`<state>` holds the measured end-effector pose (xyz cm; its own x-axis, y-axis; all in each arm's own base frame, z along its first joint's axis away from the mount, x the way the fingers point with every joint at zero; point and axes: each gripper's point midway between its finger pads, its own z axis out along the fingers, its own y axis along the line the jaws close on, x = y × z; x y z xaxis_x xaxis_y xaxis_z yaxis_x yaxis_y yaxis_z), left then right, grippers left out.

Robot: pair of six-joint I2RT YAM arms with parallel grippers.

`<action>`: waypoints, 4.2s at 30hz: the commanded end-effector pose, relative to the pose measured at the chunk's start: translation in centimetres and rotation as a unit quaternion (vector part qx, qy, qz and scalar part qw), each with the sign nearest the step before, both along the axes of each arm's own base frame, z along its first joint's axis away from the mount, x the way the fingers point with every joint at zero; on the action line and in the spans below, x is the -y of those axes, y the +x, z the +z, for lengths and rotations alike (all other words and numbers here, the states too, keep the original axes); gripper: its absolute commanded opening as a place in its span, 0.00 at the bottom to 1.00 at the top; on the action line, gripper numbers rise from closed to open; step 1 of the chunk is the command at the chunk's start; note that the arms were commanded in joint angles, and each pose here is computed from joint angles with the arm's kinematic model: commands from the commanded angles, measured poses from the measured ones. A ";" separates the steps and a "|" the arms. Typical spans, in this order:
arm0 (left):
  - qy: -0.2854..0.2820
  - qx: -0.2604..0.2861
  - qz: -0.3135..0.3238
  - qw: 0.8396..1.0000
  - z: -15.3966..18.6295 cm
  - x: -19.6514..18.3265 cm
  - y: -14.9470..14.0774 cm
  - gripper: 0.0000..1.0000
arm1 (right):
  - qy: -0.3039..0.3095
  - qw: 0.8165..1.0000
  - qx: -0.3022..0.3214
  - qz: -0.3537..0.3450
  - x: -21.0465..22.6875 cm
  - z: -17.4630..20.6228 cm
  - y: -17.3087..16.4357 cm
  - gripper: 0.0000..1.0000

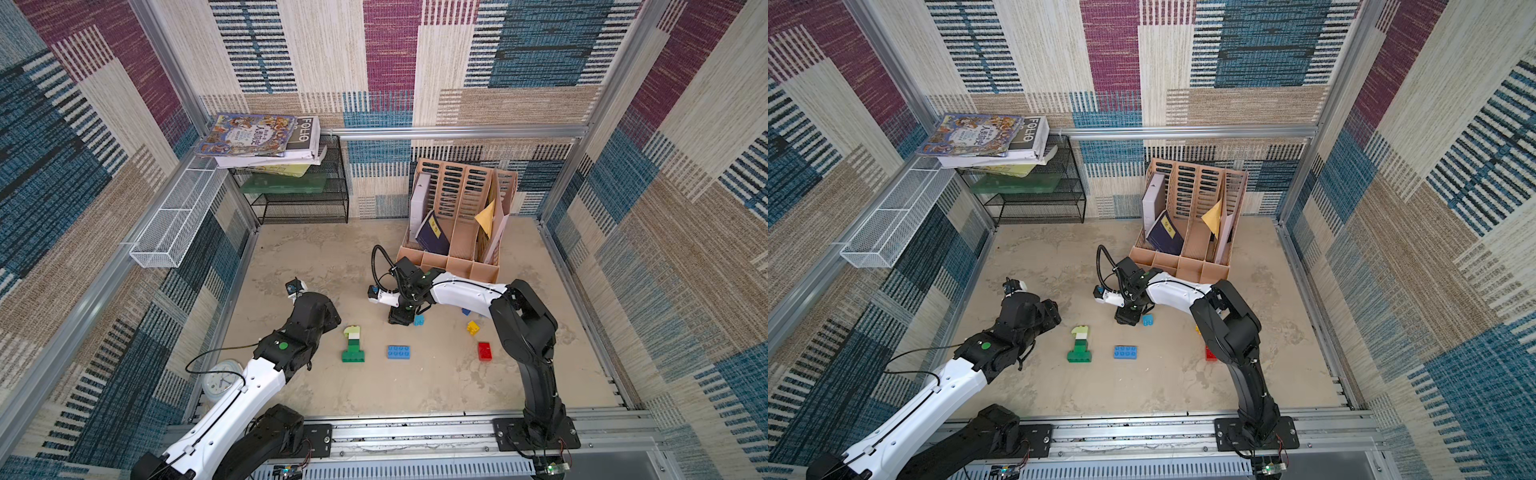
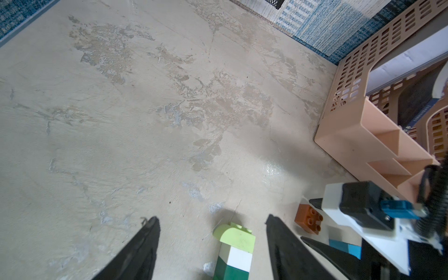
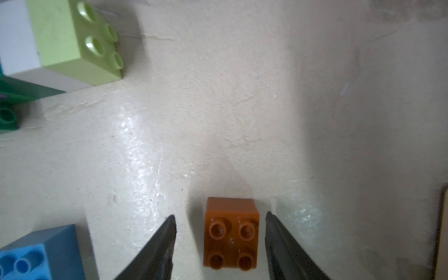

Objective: Assemble the number 1 with lego
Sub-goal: Pick up the lego brick from the center of the board, then assemble the lego brick with the lego brick.

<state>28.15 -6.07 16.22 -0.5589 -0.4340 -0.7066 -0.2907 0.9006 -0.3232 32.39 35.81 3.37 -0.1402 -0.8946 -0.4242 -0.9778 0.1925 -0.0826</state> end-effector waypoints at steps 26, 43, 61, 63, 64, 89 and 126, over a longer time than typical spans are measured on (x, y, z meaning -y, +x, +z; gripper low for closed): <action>-0.039 0.023 -0.033 0.998 0.0 1.3 1.8 0.72 | 0.035 0.999 0.012 0.017 1.3 5.0 -3.3 0.28; -0.062 0.004 -0.055 0.997 -1.3 2.6 2.6 0.72 | 0.034 0.984 0.048 0.169 2.7 4.1 -12.4 0.28; -0.062 0.011 -0.047 0.997 -1.2 1.9 1.5 0.72 | 0.027 0.991 0.028 0.132 1.0 2.6 -12.3 0.28; -0.061 0.011 -0.047 0.997 -1.2 1.9 1.6 0.72 | 0.016 0.992 0.026 0.126 1.2 2.2 -12.1 0.28; -0.062 0.009 -0.046 0.997 -1.3 1.9 1.6 0.72 | 0.010 0.992 0.024 0.124 1.2 2.0 -12.1 0.28; -0.065 0.005 -0.042 0.997 -1.5 1.6 1.4 0.72 | -0.051 0.991 0.000 0.121 2.8 -2.4 -12.6 0.23; -0.007 0.023 -0.289 0.957 1.5 10.4 3.6 0.72 | 0.217 0.842 0.064 -0.489 19.1 15.6 -0.2 0.74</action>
